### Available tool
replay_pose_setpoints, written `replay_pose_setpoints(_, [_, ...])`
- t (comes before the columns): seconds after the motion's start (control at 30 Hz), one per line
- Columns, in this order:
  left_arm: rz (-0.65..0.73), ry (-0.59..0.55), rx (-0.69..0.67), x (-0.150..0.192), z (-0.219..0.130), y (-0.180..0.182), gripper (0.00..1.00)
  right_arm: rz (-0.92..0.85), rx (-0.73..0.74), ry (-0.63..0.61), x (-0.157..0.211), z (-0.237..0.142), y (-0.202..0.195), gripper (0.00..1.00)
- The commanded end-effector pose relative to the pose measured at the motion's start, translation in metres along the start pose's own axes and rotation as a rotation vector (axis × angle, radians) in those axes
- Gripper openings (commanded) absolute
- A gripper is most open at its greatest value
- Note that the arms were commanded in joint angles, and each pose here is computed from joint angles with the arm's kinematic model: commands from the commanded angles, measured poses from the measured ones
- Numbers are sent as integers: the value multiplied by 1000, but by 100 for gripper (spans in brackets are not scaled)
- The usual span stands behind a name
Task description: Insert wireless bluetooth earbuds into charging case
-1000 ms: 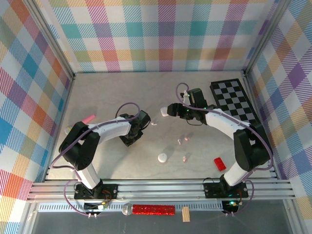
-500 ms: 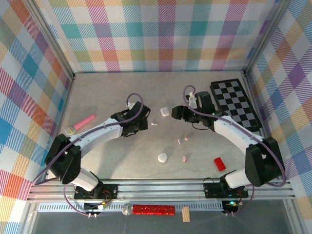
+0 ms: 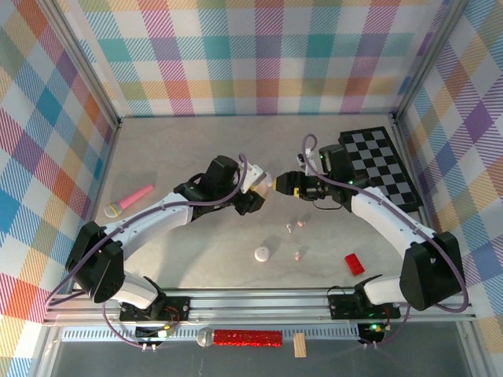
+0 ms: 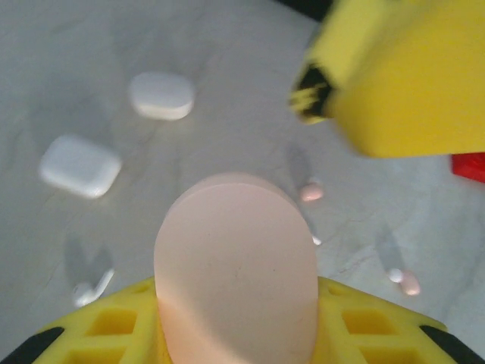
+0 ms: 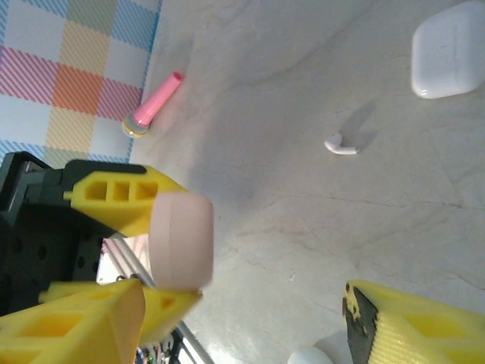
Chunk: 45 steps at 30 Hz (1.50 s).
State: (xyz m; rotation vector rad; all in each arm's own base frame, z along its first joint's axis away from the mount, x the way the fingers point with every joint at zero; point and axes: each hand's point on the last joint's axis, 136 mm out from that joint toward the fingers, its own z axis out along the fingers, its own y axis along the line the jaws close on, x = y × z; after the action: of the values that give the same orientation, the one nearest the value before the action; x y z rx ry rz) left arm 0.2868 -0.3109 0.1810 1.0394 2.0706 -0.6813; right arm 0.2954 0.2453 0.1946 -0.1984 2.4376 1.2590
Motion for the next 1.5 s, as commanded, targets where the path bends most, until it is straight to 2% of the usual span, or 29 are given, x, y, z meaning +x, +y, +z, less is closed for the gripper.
replay_pose_setpoints(0.0, [197, -79, 133, -15, -1, -26, 18, 15, -70, 56, 4, 1, 15, 68])
replay_pose_setpoints(0.3, [244, -101, 182, -18, -1, -34, 17, 54, -102, 147, 17, 14, 16, 62])
replay_pose_setpoints(0.57, [235, -136, 111, -22, -2, -24, 17, 84, -106, 150, 17, 14, 16, 39])
replay_pose_setpoints(0.8, [216, -181, 1, -31, -1, -6, 18, 119, -165, 175, 18, 13, 27, 44])
replay_pose_setpoints(1.03, [256, -210, 70, -32, -4, -20, 18, 124, -135, 160, 15, 16, 22, 39])
replay_pose_setpoints(1.23, [289, -167, 78, -18, -3, -21, 18, 98, -98, 119, 5, 12, 22, 46])
replay_pose_setpoints(1.47, [301, -171, 75, -20, -4, -21, 18, 99, -122, 147, 6, 13, 26, 40])
